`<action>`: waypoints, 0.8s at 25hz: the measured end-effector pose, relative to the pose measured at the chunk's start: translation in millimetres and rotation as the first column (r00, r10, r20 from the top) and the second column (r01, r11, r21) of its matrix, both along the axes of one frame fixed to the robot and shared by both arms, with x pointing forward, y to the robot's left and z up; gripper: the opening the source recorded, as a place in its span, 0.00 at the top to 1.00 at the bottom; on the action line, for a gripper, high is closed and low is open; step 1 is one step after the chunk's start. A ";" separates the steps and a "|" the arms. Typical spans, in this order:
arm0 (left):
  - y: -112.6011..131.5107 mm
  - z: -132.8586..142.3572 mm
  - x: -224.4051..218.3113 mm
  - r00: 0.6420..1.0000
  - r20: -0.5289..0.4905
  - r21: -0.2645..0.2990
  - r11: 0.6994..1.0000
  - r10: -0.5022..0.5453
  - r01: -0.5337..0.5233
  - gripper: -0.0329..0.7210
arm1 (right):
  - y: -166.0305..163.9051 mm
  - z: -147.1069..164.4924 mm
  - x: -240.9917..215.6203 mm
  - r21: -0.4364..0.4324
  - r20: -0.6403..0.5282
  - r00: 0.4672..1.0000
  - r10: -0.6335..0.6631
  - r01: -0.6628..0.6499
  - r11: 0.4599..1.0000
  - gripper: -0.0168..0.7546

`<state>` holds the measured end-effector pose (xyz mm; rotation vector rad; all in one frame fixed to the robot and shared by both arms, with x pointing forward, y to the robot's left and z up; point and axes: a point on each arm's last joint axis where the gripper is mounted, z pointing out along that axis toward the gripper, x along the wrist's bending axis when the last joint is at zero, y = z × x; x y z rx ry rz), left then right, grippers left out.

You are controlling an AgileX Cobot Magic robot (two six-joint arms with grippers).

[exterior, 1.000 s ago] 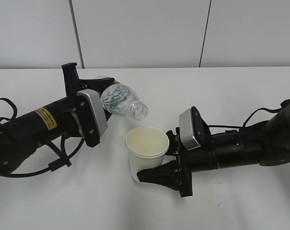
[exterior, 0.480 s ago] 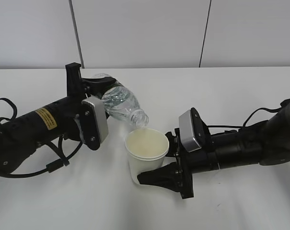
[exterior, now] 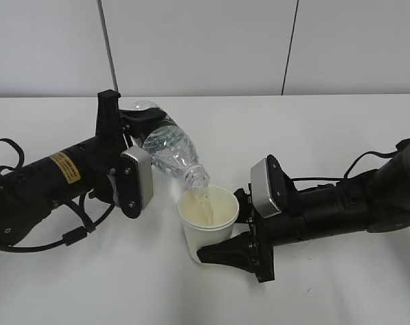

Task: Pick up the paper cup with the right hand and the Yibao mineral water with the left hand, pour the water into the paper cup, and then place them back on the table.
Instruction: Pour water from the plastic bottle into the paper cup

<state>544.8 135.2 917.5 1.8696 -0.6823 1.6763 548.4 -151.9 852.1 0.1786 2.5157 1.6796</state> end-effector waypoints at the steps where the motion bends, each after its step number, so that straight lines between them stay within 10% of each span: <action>1: 0.0 0.0 0.0 1.000 0.002 0.002 1.000 0.000 0.000 0.46 | -0.1 -0.1 0.1 -0.002 0.000 1.000 -0.001 0.001 1.000 0.30; 20: -0.1 0.8 0.0 0.998 0.058 0.050 0.999 -0.009 0.006 0.46 | 0.1 -0.9 -3.4 -0.011 0.003 0.999 0.043 -0.043 0.999 0.30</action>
